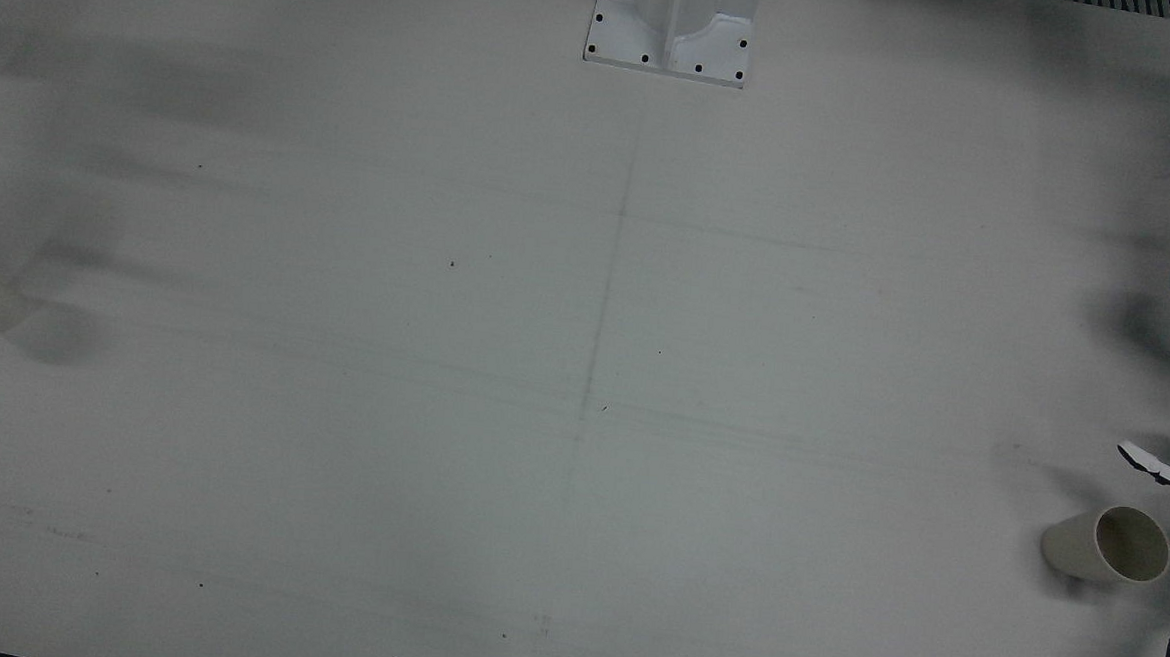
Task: Pour water
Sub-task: 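Move the left hand toward the white paper cup nearest it, then close the left hand's fingers around the paper cup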
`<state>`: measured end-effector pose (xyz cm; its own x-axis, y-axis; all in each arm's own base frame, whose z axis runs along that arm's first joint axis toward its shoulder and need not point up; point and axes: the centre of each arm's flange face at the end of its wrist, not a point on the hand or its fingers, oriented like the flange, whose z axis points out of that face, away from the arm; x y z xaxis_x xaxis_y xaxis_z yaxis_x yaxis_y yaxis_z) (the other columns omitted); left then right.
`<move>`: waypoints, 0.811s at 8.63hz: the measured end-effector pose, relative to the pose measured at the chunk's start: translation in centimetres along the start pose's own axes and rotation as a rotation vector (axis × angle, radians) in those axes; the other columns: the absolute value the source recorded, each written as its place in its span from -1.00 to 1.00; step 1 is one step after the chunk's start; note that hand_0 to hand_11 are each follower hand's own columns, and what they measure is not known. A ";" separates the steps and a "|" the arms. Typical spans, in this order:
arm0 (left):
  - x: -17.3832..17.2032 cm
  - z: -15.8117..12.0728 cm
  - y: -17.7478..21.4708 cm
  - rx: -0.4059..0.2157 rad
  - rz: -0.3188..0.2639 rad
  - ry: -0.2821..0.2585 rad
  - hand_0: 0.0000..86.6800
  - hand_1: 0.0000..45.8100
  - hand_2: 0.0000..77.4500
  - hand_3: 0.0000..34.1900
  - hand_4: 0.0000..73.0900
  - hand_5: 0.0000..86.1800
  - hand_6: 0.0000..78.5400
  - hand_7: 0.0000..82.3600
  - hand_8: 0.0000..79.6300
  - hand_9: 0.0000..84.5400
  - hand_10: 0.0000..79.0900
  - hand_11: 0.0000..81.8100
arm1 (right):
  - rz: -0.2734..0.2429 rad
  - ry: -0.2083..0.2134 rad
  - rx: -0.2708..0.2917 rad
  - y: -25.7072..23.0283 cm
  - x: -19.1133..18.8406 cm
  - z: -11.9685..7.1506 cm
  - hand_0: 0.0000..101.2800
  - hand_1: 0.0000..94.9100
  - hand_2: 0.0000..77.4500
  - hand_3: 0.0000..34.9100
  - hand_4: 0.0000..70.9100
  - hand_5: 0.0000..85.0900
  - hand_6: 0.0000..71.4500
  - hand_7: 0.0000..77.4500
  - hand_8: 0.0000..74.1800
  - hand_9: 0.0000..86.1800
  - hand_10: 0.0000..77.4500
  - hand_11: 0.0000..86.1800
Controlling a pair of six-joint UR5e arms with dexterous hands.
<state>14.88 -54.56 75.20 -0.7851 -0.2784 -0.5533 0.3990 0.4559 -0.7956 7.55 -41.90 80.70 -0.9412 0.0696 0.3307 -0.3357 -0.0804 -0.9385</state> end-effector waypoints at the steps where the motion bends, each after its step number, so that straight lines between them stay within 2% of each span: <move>1: -0.2 0.2 0.1 0.005 0.001 0.006 0.38 -0.45 -0.99 -0.74 -0.84 -1.00 -0.99 -0.99 -1.00 -0.97 -1.00 -0.97 | 0.000 0.000 0.000 0.0 0.0 0.0 -0.12 -0.90 -0.92 -1.00 -0.23 -0.59 -0.16 -0.03 -0.21 -0.03 -0.72 -0.63; 3: -2.3 1.1 1.2 -0.002 -0.003 -0.009 0.38 -0.45 -0.99 -0.74 -0.84 -1.00 -0.99 -0.99 -1.00 -0.97 -1.00 -0.97 | 0.000 0.000 0.000 0.0 0.0 0.0 -0.12 -0.98 -0.94 -1.00 -0.26 -0.62 -0.16 -0.04 -0.21 -0.03 -0.72 -0.63; 6: -3.7 2.1 2.2 -0.004 -0.008 -0.009 0.38 -0.45 -0.99 -0.74 -0.82 -1.00 -0.99 -0.99 -1.00 -0.97 -1.00 -0.97 | 0.000 -0.001 0.001 0.0 0.0 0.0 -0.12 -0.95 -0.97 -1.00 -0.31 -0.62 -0.16 -0.06 -0.22 -0.03 -0.72 -0.63; 7: -3.7 2.4 2.4 -0.006 -0.009 -0.007 0.38 -0.45 -0.99 -0.74 -0.79 -1.00 -0.99 -0.99 -1.00 -0.97 -1.00 -0.99 | 0.000 0.000 0.001 -0.1 0.0 0.0 -0.12 -0.92 -0.97 -1.00 -0.31 -0.62 -0.24 -0.06 -0.22 -0.03 -0.72 -0.63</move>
<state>19.89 -54.49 74.78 -0.7852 -0.2886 -0.5479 0.3891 0.4583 -0.7991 7.59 -41.87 80.75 -0.9412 0.0692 0.3308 -0.3358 -0.0816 -0.9384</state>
